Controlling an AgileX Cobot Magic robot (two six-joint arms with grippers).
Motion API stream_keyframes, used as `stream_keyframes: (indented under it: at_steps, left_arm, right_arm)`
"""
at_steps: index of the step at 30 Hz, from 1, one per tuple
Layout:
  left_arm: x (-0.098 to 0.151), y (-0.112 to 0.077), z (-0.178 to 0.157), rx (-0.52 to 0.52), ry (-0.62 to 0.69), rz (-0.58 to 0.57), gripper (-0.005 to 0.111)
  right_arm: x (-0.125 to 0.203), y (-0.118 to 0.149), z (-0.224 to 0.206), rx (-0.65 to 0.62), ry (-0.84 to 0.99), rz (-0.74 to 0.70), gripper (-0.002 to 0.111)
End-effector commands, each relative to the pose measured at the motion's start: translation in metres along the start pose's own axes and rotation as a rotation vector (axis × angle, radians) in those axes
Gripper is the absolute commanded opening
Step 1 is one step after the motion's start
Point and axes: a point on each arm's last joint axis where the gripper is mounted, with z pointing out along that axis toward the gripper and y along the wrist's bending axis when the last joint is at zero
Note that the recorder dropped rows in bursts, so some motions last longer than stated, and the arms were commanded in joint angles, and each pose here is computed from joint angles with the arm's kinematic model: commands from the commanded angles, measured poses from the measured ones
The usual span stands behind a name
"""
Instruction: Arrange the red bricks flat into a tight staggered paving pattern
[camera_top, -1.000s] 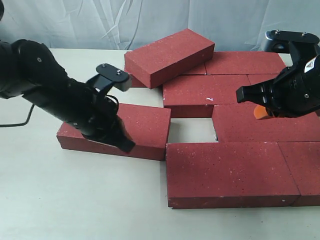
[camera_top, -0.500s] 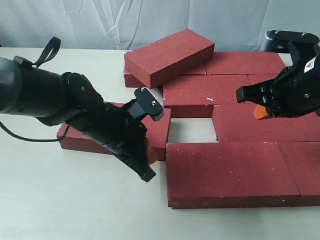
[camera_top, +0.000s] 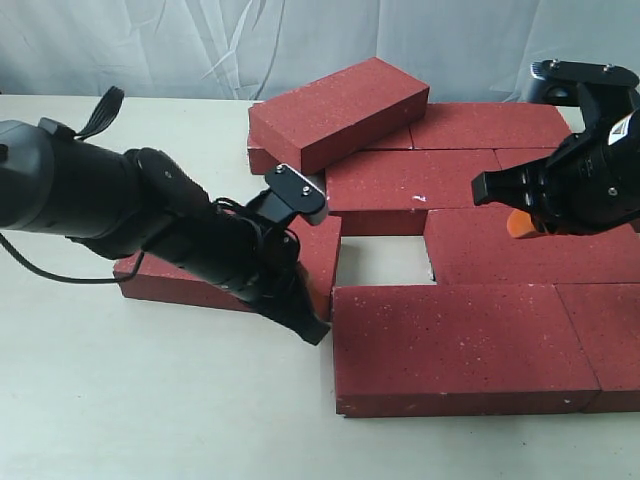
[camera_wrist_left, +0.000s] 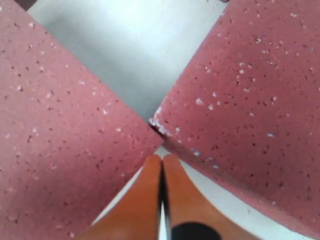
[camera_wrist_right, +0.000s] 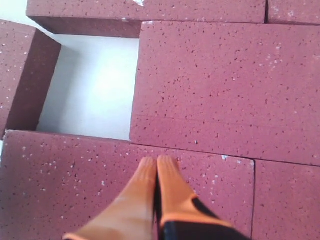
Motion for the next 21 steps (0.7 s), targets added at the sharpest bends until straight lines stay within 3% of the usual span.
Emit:
stream_keyframes:
  at_steps: [1,6,11,21]
  left_arm:
    - [-0.004,-0.003,0.000,0.018,-0.008,0.055,0.000]
    - [-0.001,-0.012,-0.005,0.121,0.079,0.307,0.000]
    - [0.006,-0.006,-0.007,0.086,0.165,0.491,0.000]
    - [0.004,0.007,0.003,-0.034,0.134,0.543,0.000]
  right_arm:
    - [-0.001,-0.002,-0.001,0.003,-0.015,0.000,-0.001]
    - [-0.001,-0.002,-0.001,0.003,-0.015,0.000,-0.001]
    - [-0.001,-0.002,-0.001,0.003,-0.015,0.000,-0.001]
    - [-0.001,-0.002,-0.001,0.003,-0.015,0.000,-0.001]
